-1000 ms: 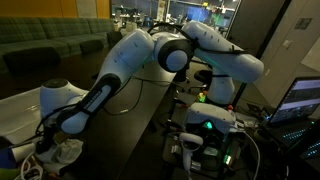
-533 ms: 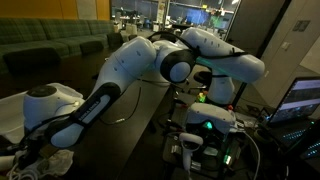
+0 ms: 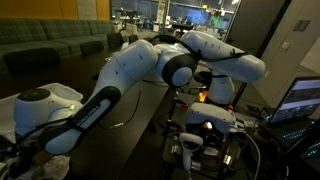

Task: Use the towel to push all contents to the left

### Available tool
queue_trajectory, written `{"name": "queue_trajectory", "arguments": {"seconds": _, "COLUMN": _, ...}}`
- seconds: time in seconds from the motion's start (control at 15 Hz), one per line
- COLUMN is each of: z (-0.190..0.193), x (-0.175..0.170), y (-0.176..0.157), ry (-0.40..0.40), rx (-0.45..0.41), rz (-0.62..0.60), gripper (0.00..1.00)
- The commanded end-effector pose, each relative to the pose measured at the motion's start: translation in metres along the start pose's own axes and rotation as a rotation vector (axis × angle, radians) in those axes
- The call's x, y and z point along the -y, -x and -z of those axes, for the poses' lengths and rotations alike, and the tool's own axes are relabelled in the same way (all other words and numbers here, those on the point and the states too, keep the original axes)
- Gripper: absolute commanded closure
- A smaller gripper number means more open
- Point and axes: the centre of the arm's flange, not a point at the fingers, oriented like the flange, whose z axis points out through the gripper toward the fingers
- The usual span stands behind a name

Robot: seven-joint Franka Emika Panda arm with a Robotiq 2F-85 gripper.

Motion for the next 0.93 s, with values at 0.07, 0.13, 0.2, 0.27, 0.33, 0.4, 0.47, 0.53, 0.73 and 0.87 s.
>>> {"name": "queue_trajectory", "arguments": {"seconds": 0.07, "z": -0.007, "x": -0.023, "y": -0.035, "ry": 0.066, "rx": -0.055, "rz": -0.062, "gripper": 0.99}}
{"name": "queue_trajectory", "arguments": {"seconds": 0.13, "z": -0.005, "x": -0.040, "y": -0.043, "ry": 0.090, "rx": -0.066, "rz": -0.087, "gripper": 0.99}}
{"name": "queue_trajectory", "arguments": {"seconds": 0.2, "z": -0.007, "x": -0.051, "y": -0.049, "ry": 0.110, "rx": -0.073, "rz": -0.106, "gripper": 0.99}}
{"name": "queue_trajectory", "arguments": {"seconds": 0.27, "z": -0.004, "x": -0.065, "y": -0.054, "ry": 0.128, "rx": -0.075, "rz": -0.123, "gripper": 0.99}}
{"name": "queue_trajectory", "arguments": {"seconds": 0.33, "z": -0.008, "x": -0.077, "y": -0.058, "ry": 0.148, "rx": -0.077, "rz": -0.134, "gripper": 0.99}}
{"name": "queue_trajectory", "arguments": {"seconds": 0.4, "z": -0.004, "x": -0.090, "y": -0.061, "ry": 0.159, "rx": -0.069, "rz": -0.143, "gripper": 0.99}}
{"name": "queue_trajectory", "arguments": {"seconds": 0.47, "z": -0.002, "x": -0.100, "y": -0.062, "ry": 0.161, "rx": -0.056, "rz": -0.145, "gripper": 0.99}}
{"name": "queue_trajectory", "arguments": {"seconds": 0.53, "z": 0.001, "x": -0.109, "y": -0.062, "ry": 0.158, "rx": -0.044, "rz": -0.142, "gripper": 0.99}}
{"name": "queue_trajectory", "arguments": {"seconds": 0.73, "z": 0.004, "x": -0.128, "y": -0.061, "ry": 0.166, "rx": -0.027, "rz": -0.136, "gripper": 0.99}}
{"name": "queue_trajectory", "arguments": {"seconds": 0.87, "z": 0.003, "x": -0.138, "y": -0.062, "ry": 0.190, "rx": -0.031, "rz": -0.140, "gripper": 0.99}}
